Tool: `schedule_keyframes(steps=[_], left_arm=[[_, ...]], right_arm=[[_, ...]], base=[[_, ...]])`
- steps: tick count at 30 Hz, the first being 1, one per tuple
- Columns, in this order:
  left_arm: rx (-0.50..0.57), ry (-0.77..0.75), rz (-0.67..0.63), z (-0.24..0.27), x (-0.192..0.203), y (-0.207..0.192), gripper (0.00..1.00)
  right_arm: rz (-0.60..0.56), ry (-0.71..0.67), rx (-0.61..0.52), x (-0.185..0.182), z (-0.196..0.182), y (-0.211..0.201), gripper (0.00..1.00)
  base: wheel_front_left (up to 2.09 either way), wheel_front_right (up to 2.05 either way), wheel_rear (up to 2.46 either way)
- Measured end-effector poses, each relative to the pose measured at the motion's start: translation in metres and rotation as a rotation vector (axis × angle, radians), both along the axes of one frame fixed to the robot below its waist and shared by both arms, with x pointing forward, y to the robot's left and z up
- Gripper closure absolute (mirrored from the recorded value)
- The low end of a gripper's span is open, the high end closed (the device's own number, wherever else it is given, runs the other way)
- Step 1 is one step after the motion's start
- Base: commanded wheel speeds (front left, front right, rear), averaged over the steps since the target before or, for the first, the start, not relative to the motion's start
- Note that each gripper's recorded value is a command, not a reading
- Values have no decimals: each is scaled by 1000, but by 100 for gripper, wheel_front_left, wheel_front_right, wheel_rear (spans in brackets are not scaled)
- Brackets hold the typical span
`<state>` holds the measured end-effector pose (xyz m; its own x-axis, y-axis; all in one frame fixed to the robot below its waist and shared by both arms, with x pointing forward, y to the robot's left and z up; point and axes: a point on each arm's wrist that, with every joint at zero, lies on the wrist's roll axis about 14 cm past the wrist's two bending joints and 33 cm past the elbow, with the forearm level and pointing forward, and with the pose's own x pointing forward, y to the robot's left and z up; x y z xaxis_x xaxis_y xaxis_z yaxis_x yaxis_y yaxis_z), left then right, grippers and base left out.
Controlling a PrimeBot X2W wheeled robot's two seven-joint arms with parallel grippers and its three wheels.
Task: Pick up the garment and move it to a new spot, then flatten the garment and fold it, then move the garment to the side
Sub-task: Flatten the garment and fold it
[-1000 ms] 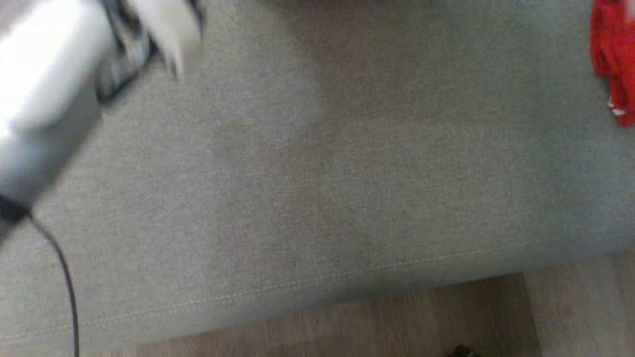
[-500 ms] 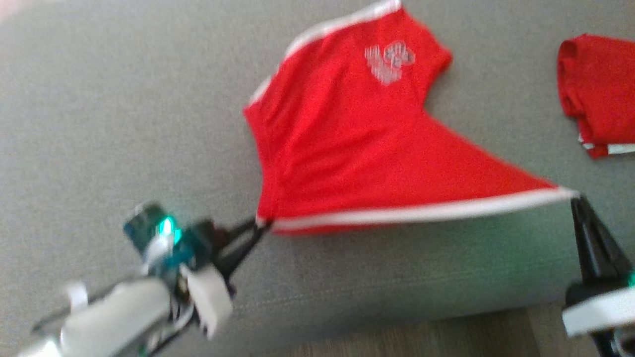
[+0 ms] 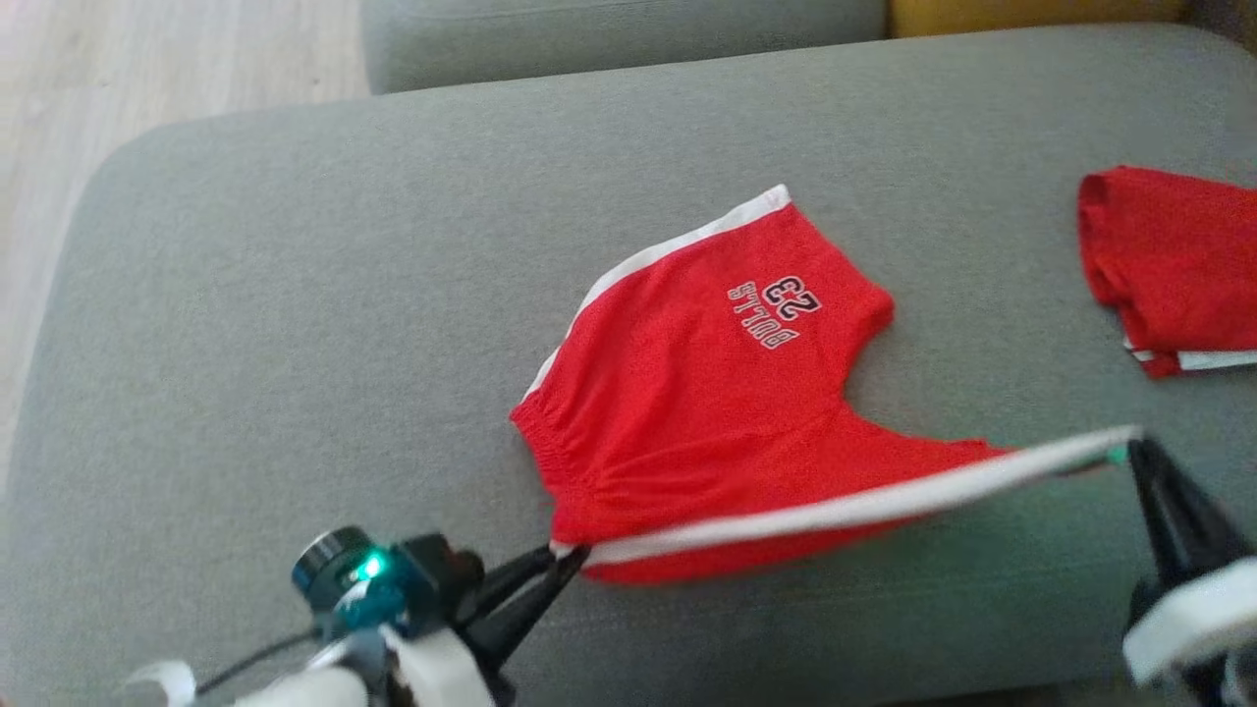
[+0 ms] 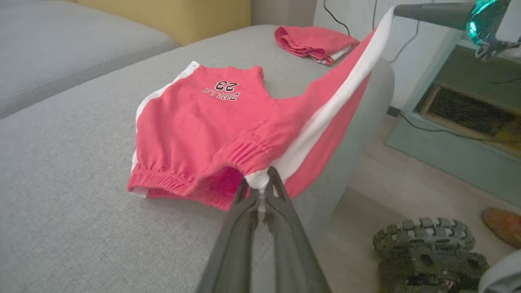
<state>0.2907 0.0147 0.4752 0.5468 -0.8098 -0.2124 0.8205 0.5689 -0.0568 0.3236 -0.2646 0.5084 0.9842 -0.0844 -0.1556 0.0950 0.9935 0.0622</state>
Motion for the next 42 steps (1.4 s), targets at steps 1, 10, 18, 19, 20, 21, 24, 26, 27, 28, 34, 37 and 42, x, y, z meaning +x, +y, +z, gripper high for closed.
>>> schedule_keyframes(steps=[1,10,18,19,20,21,24,26,27,28,34,37,42], left_arm=[[-16,16,14,0,5,-1,100],[-75,49,148,-3,82,7,100],[-52,159,265,-38,131,22,100],[-46,164,281,-41,138,25,100],[-48,172,295,-44,143,27,100],[-42,182,301,-48,147,28,100],[-33,206,322,-60,154,30,100],[-24,217,339,-67,159,34,100],[-13,222,347,-71,162,37,100],[-2,228,356,-74,164,40,100],[11,245,381,-84,169,46,100],[5,244,391,-86,171,46,100],[-4,215,426,-80,177,48,0]], right_arm=[[5,-9,-20,11,4,-1,100],[126,14,-144,120,8,11,100],[287,99,-210,218,-8,50,100],[305,103,-220,228,-9,56,100],[324,106,-228,238,-11,62,100],[342,112,-241,247,-13,68,100],[381,165,-264,266,-29,79,100],[404,210,-278,273,-44,83,100],[414,230,-282,276,-51,86,100],[425,248,-286,278,-58,89,100],[440,294,-237,289,-78,97,100],[424,284,-198,292,-79,94,0],[389,204,-141,293,-66,85,0]], base=[[0,0,0],[0,0,0],[0,0,0],[0,0,0],[0,0,0],[0,0,0],[0,0,0],[0,0,0],[0,0,0],[0,0,0],[0,0,0],[0,0,0],[0,0,0]])
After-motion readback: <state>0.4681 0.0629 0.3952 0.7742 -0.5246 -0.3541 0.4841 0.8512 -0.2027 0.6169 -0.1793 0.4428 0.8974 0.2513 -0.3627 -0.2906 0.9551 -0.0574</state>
